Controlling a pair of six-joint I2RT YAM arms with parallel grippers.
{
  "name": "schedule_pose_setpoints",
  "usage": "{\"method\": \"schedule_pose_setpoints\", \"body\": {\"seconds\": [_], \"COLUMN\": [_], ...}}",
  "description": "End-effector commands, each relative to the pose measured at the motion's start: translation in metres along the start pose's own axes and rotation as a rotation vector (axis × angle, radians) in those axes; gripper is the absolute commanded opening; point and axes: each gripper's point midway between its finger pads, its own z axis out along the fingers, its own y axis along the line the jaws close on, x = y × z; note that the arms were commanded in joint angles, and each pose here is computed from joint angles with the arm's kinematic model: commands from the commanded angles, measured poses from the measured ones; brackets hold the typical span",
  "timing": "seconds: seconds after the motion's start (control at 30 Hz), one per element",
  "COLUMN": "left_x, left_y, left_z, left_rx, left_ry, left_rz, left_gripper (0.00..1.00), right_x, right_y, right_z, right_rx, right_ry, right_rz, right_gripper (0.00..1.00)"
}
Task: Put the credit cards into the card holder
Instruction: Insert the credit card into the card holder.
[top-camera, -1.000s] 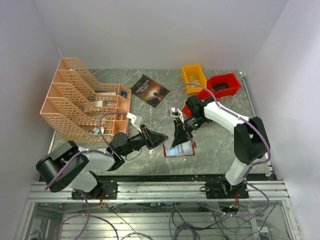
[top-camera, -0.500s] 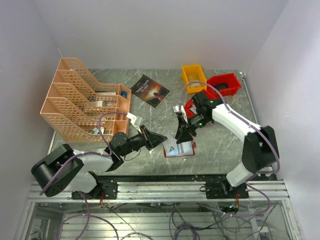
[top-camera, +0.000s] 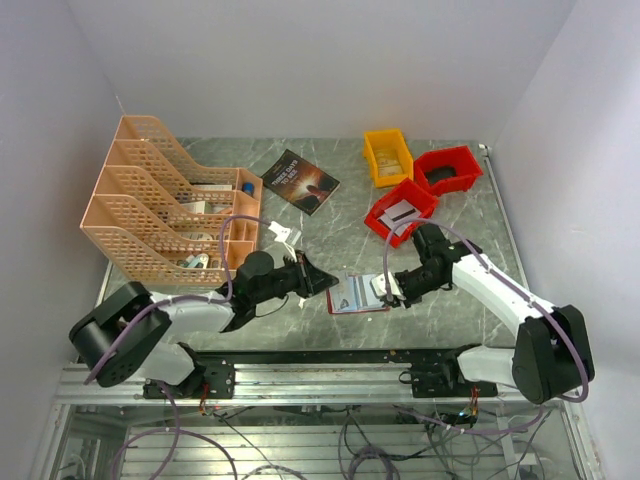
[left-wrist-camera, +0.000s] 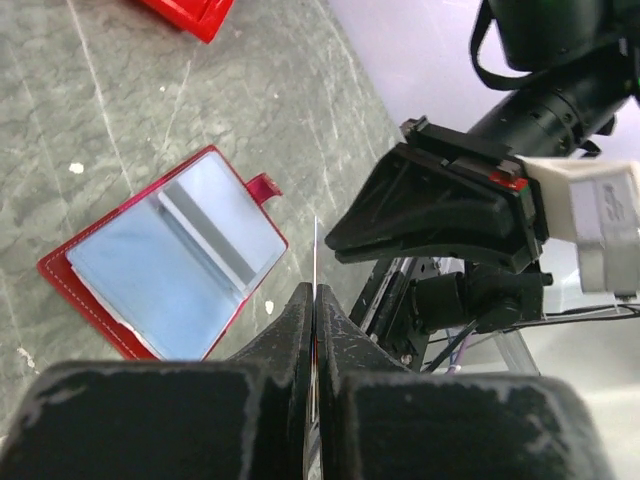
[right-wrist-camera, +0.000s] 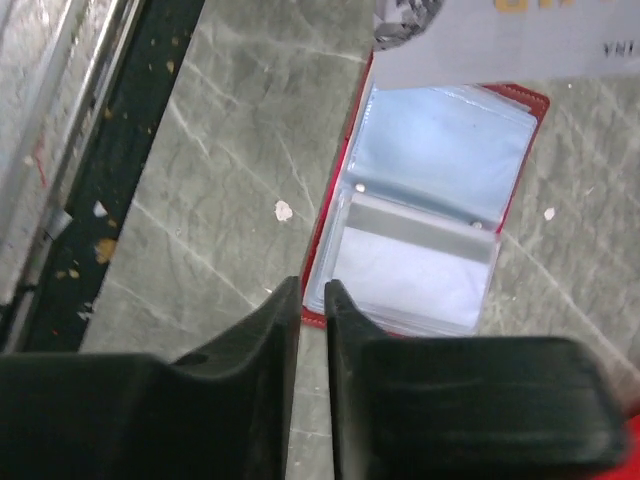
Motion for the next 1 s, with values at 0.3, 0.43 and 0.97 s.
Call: {"method": "schedule_pose_setpoints", "body": {"seconds": [0.3, 0.43, 0.97], "left_x": [0.009, 0.013, 0.024], "left_y": [0.018, 0.027, 0.046], "left_z": [0.030, 0.037, 0.051], "left_rx": [-0.011, -0.025, -0.029], "left_ry": [0.016, 0.012, -0.003], "left_rz": [-0.110, -0.141, -0.196], "left_gripper": [0.07, 0.07, 0.07], "right_x": [0.033, 0.038, 0.059], "right_y": [0.020, 0.021, 0.017], "right_z": [0.025, 0.031, 0.034], "right_rx": [-0.164, -0.177, -0.168], "right_ry": [0.138, 0.171, 0.268], "right_rz": [-0.106, -0.100, -0.029], "right_gripper": [0.00, 0.00, 0.00]}}
